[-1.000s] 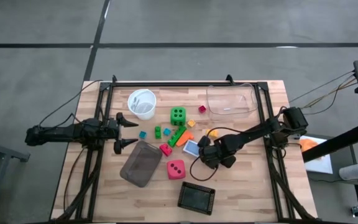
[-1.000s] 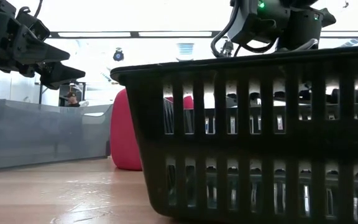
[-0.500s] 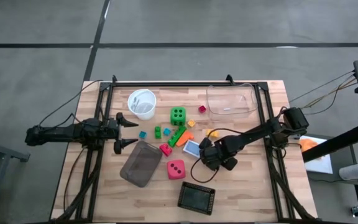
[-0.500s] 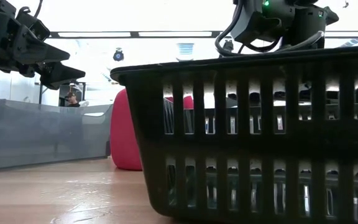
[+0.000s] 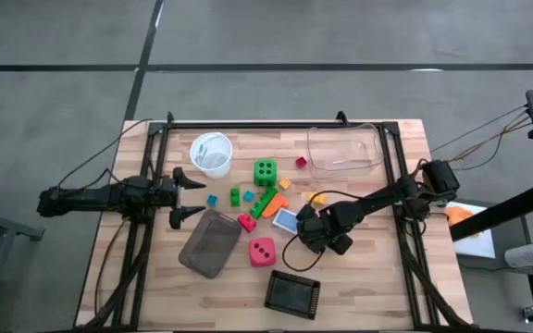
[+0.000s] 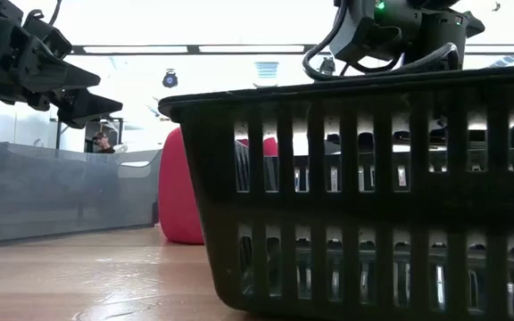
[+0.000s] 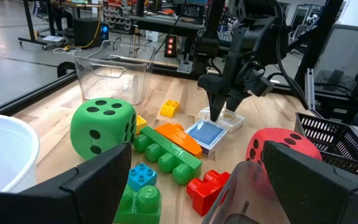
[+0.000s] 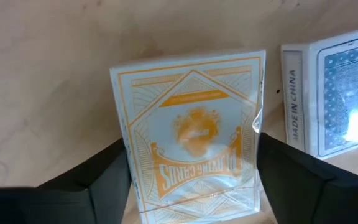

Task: Pick & Place Toys
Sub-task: Put the yellow deck of cards into the black bin

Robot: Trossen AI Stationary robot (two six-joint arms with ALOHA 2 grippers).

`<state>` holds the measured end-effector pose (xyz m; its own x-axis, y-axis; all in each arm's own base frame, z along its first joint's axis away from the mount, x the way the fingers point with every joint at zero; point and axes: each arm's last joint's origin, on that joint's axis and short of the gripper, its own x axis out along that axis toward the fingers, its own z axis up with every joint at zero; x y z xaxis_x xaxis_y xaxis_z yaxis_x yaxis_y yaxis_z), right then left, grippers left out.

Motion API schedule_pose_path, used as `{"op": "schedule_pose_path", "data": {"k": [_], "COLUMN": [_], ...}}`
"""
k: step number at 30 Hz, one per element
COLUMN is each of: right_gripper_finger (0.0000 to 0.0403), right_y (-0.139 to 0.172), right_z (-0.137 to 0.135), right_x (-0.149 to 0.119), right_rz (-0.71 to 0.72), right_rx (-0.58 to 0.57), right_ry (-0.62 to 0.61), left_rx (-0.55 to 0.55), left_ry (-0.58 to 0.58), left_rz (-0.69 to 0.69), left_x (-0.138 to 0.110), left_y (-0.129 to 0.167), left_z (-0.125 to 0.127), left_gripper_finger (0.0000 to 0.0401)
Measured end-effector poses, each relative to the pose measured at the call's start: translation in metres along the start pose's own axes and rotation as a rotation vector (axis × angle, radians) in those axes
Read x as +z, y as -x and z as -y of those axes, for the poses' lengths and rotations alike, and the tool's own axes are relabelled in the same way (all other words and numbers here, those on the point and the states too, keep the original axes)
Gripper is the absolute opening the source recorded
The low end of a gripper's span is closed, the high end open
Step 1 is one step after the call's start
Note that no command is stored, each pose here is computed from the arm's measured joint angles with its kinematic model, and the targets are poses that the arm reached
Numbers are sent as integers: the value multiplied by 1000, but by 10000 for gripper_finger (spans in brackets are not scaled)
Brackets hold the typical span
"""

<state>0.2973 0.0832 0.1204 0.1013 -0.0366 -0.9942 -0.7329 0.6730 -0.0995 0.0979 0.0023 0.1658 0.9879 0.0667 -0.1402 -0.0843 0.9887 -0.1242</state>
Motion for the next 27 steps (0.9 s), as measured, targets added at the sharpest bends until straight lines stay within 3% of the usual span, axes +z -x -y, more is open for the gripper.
{"op": "schedule_pose_path", "data": {"k": [11,17,27], "right_gripper_finger": [284,277,148], "right_y": [8,29,61], "right_z": [0,-4,-11], "right_x": [0,-4,-18], "right_rz": [25,93,463], "right_rx": [1,36,-18], "right_ry": [-190,-276,-448], "left_rx": [18,18,19], "left_ry": [-4,-4,-4], "left_rz": [3,3,6], "left_x": [0,0,0], "left_y": [0,0,0], "left_z": [-1,-1,-1], "left_gripper_finger": [362,362,362]}}
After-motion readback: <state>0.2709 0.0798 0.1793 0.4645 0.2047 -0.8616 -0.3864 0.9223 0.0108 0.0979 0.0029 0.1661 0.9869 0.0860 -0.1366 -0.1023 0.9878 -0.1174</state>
